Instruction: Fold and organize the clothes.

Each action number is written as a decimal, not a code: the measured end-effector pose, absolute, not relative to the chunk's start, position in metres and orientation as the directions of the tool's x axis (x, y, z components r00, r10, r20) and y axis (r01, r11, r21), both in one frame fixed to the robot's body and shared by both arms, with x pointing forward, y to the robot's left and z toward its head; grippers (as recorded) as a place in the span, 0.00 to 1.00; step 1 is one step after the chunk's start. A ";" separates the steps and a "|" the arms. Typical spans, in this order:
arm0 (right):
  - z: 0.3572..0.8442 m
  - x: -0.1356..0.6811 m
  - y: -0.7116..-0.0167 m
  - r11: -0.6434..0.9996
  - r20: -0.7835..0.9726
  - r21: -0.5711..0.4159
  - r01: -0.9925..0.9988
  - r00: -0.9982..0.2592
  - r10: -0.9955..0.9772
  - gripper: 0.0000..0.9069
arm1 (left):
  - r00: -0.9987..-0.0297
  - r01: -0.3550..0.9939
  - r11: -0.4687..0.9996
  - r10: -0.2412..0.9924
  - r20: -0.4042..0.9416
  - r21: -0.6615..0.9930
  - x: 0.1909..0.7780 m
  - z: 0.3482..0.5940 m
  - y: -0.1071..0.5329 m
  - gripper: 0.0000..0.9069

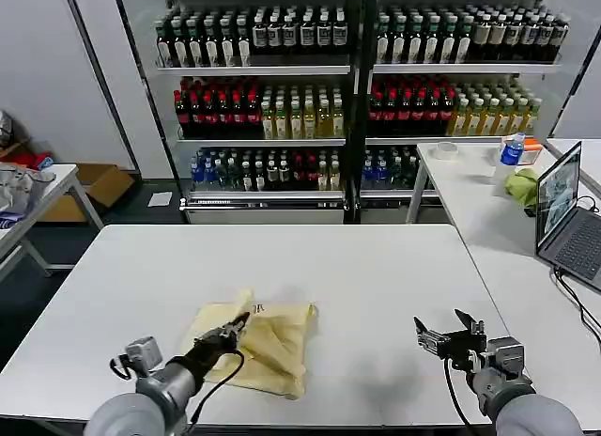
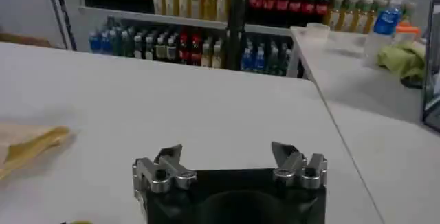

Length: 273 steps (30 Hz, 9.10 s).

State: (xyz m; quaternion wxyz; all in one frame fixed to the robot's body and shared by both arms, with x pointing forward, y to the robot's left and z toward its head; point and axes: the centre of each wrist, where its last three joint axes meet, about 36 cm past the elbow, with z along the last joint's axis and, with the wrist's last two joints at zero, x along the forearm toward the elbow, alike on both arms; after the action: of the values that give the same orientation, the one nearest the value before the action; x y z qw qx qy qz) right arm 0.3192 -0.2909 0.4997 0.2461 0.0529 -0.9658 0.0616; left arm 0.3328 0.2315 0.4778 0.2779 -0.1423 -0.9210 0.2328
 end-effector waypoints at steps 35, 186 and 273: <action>0.499 0.320 -0.283 0.985 0.474 -0.080 -0.150 -0.875 -0.094 1.00 | -0.834 0.152 0.858 0.378 0.403 -0.491 0.335 0.480 0.247 1.00; 0.501 0.319 -0.292 0.991 0.455 -0.087 -0.097 -0.889 -0.047 1.00 | -0.837 0.333 0.930 0.367 0.406 -0.155 0.414 0.441 0.204 0.02; 0.412 0.443 -0.070 0.781 0.456 0.624 -0.031 -0.797 -0.396 1.00 | -0.986 -0.048 0.999 -0.048 0.158 -0.001 0.368 0.480 0.340 1.00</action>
State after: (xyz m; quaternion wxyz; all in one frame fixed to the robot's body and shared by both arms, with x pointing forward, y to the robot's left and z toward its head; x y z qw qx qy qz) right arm 0.4429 -0.0702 0.4121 0.2957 0.1193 -0.8961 -0.3087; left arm 0.3684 0.3398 0.4800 0.0794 0.0241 -0.9965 0.0025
